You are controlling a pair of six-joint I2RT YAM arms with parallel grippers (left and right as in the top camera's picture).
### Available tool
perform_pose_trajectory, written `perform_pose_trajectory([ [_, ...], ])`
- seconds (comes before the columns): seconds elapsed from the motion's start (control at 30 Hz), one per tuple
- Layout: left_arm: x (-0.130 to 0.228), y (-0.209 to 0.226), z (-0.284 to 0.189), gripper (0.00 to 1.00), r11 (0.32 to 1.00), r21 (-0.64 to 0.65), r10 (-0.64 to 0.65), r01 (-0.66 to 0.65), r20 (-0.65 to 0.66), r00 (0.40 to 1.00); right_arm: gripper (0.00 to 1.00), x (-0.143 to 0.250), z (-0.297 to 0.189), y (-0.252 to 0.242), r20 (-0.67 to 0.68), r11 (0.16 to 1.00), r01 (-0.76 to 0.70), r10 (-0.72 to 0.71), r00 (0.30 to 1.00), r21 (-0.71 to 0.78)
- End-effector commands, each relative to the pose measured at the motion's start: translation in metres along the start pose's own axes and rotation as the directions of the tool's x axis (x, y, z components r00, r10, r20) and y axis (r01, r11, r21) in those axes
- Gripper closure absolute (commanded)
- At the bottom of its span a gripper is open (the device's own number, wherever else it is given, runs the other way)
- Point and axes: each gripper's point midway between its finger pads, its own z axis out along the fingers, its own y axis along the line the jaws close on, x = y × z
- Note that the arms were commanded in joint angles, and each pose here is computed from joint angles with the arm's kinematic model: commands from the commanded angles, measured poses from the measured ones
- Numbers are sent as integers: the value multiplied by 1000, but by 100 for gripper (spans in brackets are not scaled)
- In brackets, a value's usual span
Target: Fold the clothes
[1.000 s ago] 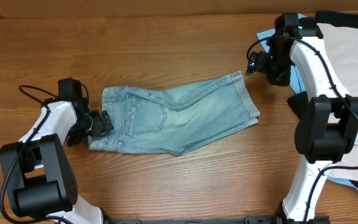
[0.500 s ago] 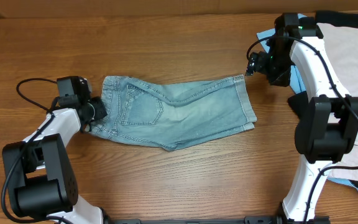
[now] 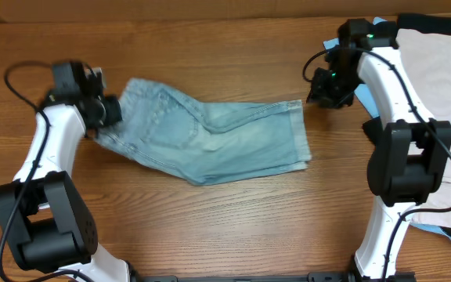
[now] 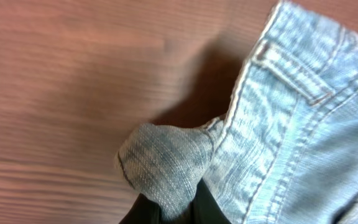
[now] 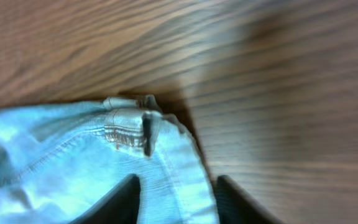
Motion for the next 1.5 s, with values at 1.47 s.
perform_pose_trajectory([
  [1.47,-38,-265,-119,96,800,50,597,-598,47,801,96,17,-1,47,-88,879,13,-63,994,-476],
])
